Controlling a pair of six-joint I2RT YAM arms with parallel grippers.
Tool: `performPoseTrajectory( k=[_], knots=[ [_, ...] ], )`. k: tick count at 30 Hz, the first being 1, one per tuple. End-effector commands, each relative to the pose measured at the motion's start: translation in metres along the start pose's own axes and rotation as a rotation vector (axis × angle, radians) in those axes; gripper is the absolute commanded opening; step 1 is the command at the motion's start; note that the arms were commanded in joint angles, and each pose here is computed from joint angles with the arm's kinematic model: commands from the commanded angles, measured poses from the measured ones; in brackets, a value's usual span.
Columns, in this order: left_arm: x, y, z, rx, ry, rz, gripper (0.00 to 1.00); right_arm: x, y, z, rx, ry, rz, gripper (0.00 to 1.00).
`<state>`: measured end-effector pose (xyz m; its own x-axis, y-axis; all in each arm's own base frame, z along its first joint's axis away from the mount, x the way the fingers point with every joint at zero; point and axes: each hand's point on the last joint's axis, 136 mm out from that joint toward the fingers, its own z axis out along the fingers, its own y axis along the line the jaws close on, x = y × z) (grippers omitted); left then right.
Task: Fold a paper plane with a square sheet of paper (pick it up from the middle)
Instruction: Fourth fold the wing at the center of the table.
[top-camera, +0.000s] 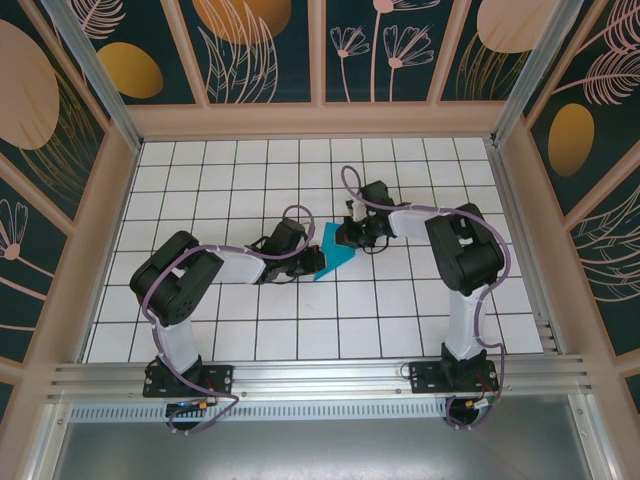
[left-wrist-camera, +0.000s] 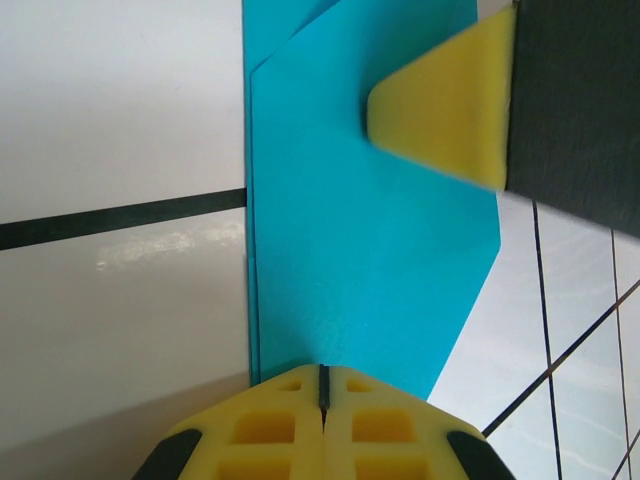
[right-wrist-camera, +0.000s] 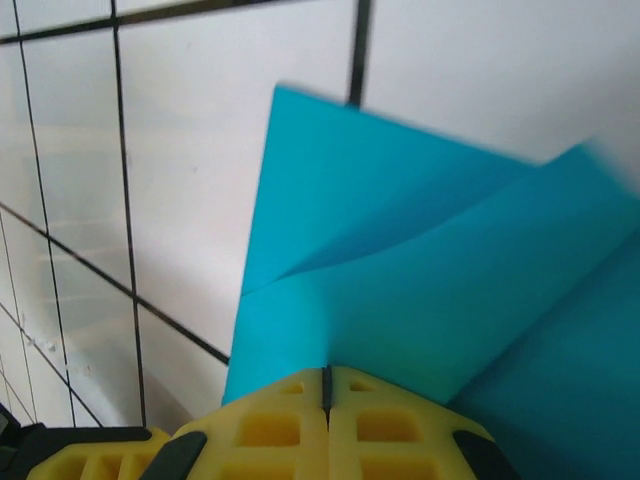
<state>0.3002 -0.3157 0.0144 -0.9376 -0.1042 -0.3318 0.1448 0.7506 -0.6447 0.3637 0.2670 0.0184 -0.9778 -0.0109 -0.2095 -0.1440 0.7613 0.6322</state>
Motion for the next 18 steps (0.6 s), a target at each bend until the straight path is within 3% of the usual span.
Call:
performPoseTrajectory(
  k=[1,5,11,18],
  knots=[
    [0.043,0.056,0.002,-0.174,0.129,-0.056,0.00,-0.026,-0.051,-0.007,0.118,-0.040,0.062,0.05],
    [0.048,0.060,0.002,-0.181,0.139,-0.058,0.00,-0.047,-0.059,-0.014,0.122,-0.058,0.084,0.06],
    [0.050,0.063,0.004,-0.184,0.141,-0.059,0.00,-0.073,-0.039,-0.033,0.102,-0.120,0.042,0.06],
    [0.050,0.062,0.005,-0.178,0.138,-0.059,0.00,-0.046,0.005,-0.047,-0.020,-0.140,-0.010,0.06]
  ],
)
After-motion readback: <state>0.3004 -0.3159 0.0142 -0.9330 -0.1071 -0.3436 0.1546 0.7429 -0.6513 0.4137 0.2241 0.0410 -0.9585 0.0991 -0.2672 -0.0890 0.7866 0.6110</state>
